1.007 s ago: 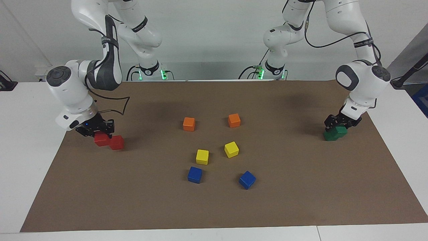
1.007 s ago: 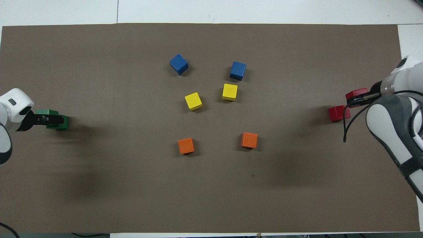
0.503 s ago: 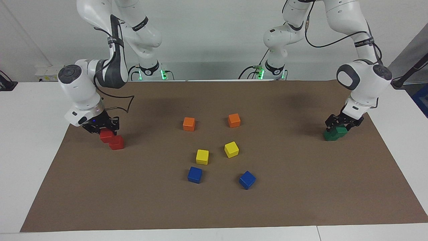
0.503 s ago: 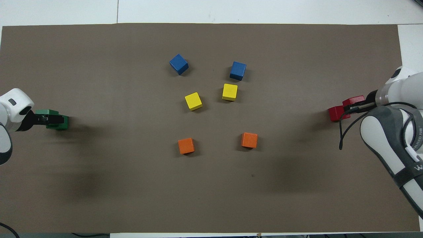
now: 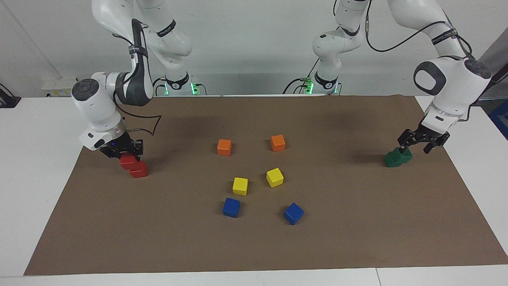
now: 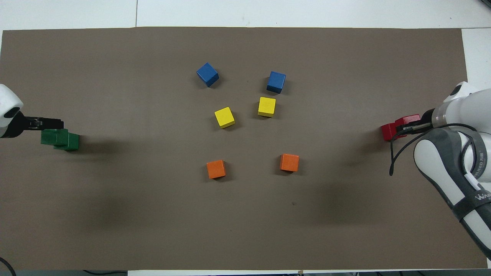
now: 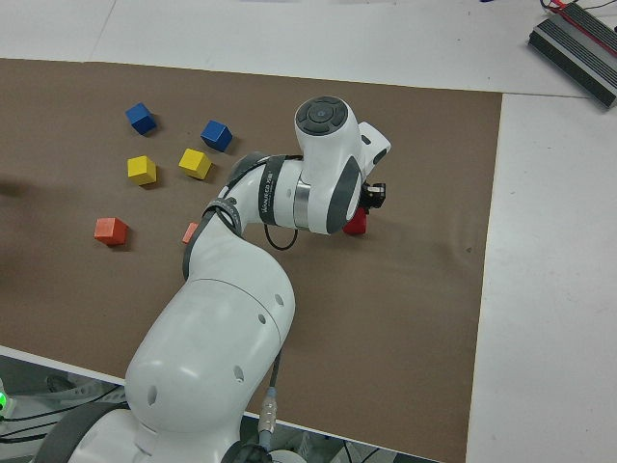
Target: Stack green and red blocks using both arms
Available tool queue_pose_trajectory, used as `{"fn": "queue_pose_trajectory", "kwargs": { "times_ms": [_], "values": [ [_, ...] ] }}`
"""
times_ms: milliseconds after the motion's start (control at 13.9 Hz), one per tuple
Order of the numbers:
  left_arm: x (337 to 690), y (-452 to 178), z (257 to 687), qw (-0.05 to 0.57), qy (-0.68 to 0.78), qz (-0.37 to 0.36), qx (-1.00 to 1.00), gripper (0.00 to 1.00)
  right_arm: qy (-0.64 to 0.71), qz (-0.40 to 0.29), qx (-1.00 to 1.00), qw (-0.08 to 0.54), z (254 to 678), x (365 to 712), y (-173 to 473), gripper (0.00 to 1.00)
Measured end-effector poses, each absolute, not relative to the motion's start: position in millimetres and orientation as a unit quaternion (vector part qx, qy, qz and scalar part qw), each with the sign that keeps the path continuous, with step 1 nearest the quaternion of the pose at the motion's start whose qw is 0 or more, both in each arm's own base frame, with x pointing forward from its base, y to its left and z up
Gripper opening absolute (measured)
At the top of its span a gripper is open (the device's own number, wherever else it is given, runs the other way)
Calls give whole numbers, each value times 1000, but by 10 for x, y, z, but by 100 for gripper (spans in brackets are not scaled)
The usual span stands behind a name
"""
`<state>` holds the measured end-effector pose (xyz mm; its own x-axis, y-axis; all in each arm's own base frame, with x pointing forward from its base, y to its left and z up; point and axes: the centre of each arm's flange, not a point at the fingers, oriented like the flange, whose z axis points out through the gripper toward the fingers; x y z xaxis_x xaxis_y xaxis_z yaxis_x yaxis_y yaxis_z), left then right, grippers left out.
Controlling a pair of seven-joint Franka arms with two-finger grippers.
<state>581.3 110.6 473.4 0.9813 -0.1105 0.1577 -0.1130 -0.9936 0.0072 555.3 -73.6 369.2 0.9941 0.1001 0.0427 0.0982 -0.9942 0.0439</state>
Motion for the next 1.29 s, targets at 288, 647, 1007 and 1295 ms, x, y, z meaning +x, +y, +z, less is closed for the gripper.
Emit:
{"fn": "queue_pose_trajectory", "kwargs": {
  "times_ms": [288, 647, 1007, 1295],
  "values": [
    [5564, 1020, 5299, 8, -58, 76, 995, 100, 45, 32, 998, 21, 3625, 5544, -731, 54],
    [5414, 843, 5676, 15, -11, 60, 998, 100, 44, 29, 998, 20, 3584, 5527, -733, 54],
    [5410, 735, 5672, 19, 6, 50, 999, 100, 45, 20, 999, 18, 3501, 5474, -724, 54],
    [5434, 536, 5757, 19, 2, 48, 999, 100, 45, 20, 999, 18, 3495, 5471, -723, 54]
  ]
}}
